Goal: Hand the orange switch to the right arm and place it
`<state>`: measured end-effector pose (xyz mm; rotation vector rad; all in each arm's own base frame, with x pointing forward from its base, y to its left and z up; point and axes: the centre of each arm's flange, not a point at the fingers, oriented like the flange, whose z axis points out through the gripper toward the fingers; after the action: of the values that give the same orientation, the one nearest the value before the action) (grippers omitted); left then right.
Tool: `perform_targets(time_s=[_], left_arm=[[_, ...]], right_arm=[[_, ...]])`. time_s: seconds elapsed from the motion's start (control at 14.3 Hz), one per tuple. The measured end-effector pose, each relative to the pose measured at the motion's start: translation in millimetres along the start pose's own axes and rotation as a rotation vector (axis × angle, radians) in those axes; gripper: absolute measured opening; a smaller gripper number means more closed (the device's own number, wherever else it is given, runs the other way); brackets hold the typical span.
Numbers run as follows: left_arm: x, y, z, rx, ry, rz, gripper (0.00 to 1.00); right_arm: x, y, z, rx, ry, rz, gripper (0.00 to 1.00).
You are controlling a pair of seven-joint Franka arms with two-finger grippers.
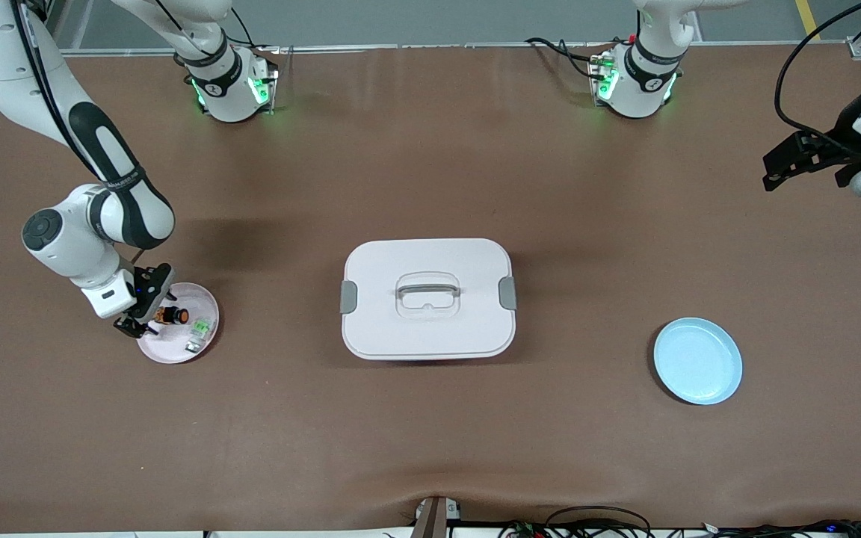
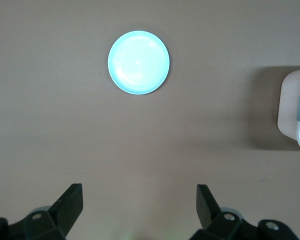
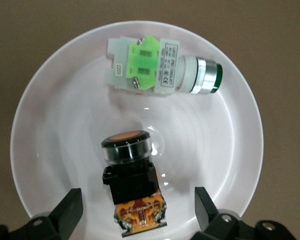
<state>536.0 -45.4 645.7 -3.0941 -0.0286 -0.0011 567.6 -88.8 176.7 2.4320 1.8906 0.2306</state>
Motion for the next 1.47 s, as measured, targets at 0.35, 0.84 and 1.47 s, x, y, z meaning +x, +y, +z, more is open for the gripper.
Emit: perform_targets(time_s=[0.35,0.84,1.47], left_arm=[[0,0,0,0.0,-0.003,0.0,1.0],[-3,0,0,0.002,-0.019,0.0,1.0],[-4,-4,1,-0.027,-0.026,0.022,1.0]], right_arm=[[11,39,-37,0.098,0.029,0.003,1.0],[25,98,-137,0.213,0.037,0.197,1.0],[49,107,-263,0.212,-0.05,0.78,1.0]])
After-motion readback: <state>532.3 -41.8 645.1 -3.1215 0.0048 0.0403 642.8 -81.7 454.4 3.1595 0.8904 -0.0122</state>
